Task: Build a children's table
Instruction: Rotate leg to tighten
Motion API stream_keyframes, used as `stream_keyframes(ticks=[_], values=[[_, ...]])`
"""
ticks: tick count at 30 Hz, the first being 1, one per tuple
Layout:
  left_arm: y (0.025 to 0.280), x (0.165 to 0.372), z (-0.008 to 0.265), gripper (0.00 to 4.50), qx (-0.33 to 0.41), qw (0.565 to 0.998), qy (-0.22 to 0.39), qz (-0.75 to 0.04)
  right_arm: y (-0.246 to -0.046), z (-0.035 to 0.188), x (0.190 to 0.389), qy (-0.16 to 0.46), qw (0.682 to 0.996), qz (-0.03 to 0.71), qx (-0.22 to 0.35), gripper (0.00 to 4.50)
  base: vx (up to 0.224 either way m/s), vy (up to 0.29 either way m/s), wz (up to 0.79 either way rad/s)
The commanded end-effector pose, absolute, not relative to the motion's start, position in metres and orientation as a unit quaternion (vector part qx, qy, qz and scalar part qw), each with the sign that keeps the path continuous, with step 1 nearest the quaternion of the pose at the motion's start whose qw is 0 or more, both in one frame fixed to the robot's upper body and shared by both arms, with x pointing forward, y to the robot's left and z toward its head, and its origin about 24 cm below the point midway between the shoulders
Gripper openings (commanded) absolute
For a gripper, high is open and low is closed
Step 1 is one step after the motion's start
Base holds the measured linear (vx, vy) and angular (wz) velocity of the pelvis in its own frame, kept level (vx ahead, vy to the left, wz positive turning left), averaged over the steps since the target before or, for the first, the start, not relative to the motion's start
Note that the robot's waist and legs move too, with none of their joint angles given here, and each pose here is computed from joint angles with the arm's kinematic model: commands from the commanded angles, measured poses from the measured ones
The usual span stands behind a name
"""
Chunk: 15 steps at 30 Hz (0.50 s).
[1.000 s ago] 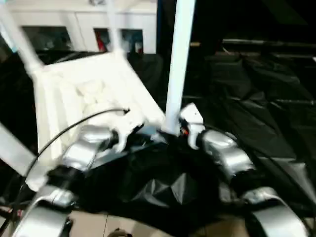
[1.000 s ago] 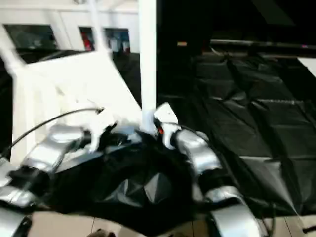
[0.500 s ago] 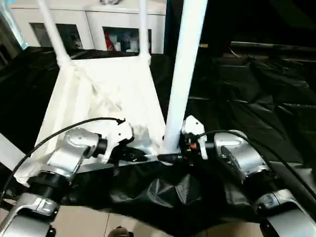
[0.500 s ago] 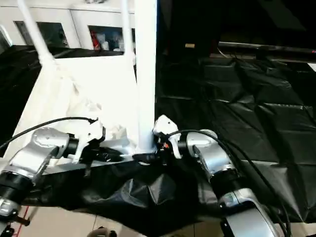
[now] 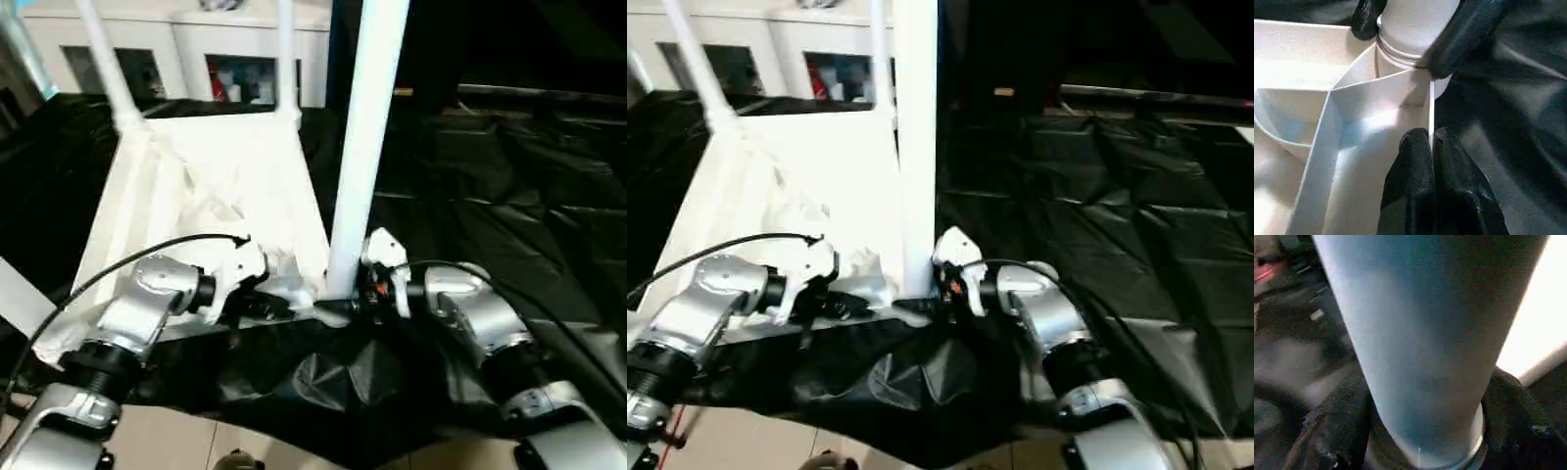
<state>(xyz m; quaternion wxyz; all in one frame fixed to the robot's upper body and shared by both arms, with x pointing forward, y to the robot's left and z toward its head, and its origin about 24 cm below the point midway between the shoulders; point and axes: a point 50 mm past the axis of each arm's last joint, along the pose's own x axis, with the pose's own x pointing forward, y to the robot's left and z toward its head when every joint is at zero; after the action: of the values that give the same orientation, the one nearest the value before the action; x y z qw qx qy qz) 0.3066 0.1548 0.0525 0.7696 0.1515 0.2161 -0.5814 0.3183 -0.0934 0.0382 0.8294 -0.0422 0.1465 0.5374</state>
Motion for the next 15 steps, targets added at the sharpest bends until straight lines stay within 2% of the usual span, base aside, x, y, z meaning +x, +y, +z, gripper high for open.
stream_keyframes(ticks=[1, 2, 3, 6, 10, 11, 13, 15], values=[[0.125, 0.322, 0.067, 0.0, 0.138, 0.798, 0.168, -0.563, -0.075, 0.033, 0.33, 0.156, 0.882, 0.444, -0.011, 2.66, 0.0, 0.0, 0.0], [0.124, 0.323, 0.067, 0.0, 0.138, 0.8, 0.167, -0.559, -0.074, 0.033, 0.331, 0.156, 0.885, 0.438, -0.008, 2.65, 0.0, 0.0, 0.0], [0.117, 0.33, 0.068, 0.0, 0.135, 0.821, 0.164, -0.53, -0.067, 0.032, 0.336, 0.159, 0.908, 0.387, 0.011, 2.64, 0.0, 0.0, 0.0], [0.104, 0.341, 0.07, 0.0, 0.121, 0.852, 0.155, -0.485, -0.054, 0.032, 0.342, 0.162, 0.934, 0.318, 0.039, 2.64, 0.0, 0.0, 0.0], [0.095, 0.345, 0.071, 0.0, 0.119, 0.862, 0.147, -0.47, -0.043, 0.034, 0.341, 0.15, 0.934, 0.323, 0.016, 2.64, 0.0, 0.0, 0.0], [0.093, 0.344, 0.071, 0.0, 0.121, 0.86, 0.146, -0.473, -0.039, 0.034, 0.339, 0.146, 0.931, 0.334, 0.013, 2.99, 0.0, 0.0, 0.0], [0.091, 0.341, 0.071, 0.0, 0.126, 0.852, 0.145, -0.488, -0.036, 0.036, 0.338, 0.14, 0.925, 0.352, 0.019, 3.36, 0.0, 0.0, 0.0], [0.09, 0.339, 0.07, 0.0, 0.13, 0.843, 0.145, -0.502, -0.036, 0.037, 0.339, 0.137, 0.923, 0.36, 0.013, 3.43, 0.0, 0.0, 0.0]])
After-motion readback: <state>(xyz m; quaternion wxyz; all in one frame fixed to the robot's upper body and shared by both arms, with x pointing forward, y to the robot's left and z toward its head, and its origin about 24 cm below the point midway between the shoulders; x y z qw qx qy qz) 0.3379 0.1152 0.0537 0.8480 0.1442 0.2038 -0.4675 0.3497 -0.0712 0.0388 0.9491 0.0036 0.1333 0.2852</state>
